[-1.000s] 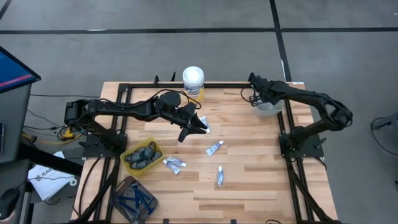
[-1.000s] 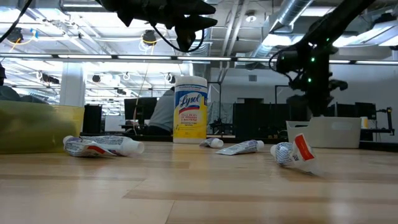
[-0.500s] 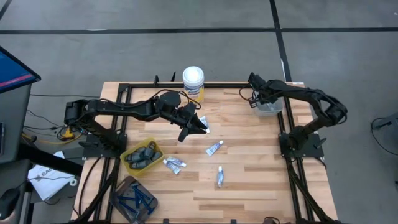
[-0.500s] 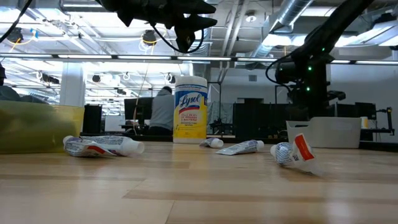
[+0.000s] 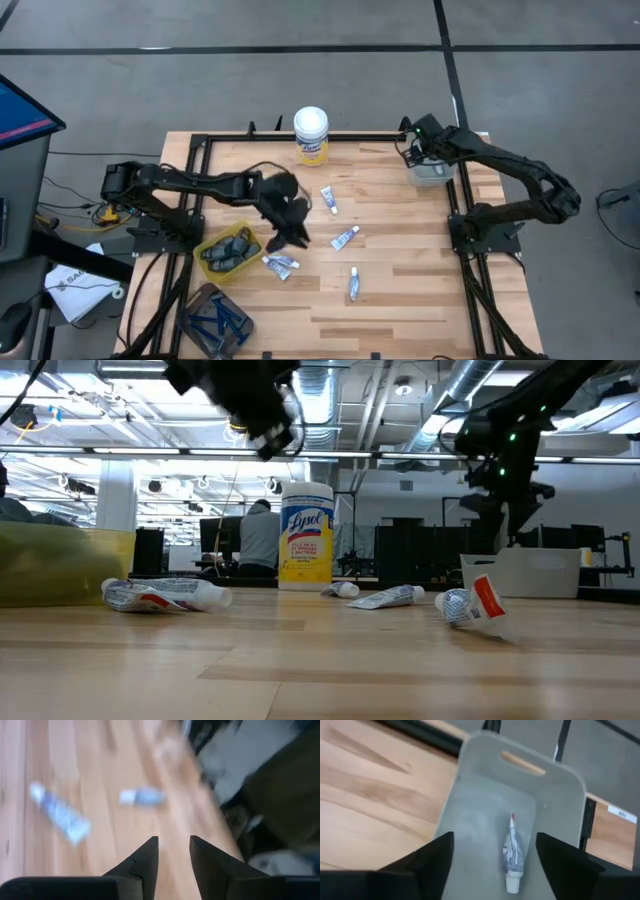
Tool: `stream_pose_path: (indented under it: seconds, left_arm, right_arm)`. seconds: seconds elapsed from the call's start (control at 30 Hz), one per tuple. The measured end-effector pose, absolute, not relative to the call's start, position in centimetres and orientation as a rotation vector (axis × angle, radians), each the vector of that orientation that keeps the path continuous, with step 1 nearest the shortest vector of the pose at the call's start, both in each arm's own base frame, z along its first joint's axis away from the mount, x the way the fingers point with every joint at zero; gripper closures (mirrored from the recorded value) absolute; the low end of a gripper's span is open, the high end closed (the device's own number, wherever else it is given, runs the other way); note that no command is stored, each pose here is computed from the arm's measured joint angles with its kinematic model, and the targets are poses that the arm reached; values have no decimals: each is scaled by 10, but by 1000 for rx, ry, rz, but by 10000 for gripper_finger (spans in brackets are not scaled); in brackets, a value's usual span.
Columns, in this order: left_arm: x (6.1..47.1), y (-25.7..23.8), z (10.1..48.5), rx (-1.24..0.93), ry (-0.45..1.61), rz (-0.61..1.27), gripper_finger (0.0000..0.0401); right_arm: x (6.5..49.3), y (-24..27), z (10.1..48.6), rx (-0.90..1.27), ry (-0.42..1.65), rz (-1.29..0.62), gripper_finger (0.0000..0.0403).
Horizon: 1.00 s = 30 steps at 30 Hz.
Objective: Pick & Place Travel size toiletries
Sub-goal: Put the white toothpaste into the gray bin
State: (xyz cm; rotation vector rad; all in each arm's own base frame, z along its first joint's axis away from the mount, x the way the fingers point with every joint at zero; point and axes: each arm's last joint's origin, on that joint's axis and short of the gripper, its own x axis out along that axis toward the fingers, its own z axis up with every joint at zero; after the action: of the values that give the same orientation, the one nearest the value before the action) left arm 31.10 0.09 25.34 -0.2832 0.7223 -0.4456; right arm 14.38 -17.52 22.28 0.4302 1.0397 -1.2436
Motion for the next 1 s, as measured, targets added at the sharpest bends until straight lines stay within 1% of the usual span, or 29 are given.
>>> stream_pose_path:
  seconds: [0.1,0.23,0.33,0.43,0.53,0.6,0.73,0.93,1.0]
  left_arm:
    - [307,-15,245,-188,806,-426,294]
    - [307,-37,234,-76,832,-487,294]
    - [304,-48,221,-46,874,-511,285]
    - [301,-57,210,30,885,-504,264]
    - [299,-62,202,119,879,-443,243]
    - [298,-65,199,134,849,-413,231]
    - [296,-68,193,178,832,-426,203]
    - [291,-62,182,210,872,-347,145]
    - [292,-62,178,215,888,-316,133]
  right_arm:
    - [141,-169,234,417,980,-1241,110]
    - [138,-162,244,419,914,-1247,108]
    - [136,-160,248,420,892,-1241,111]
    - [137,-159,248,441,885,-1210,112]
    - [138,-158,248,455,883,-1185,112]
    - [138,-158,248,459,880,-1174,112]
    - [140,-157,248,449,885,-1157,112]
    - [141,-156,248,458,880,-1134,112]
    - [141,-156,248,457,880,-1131,112]
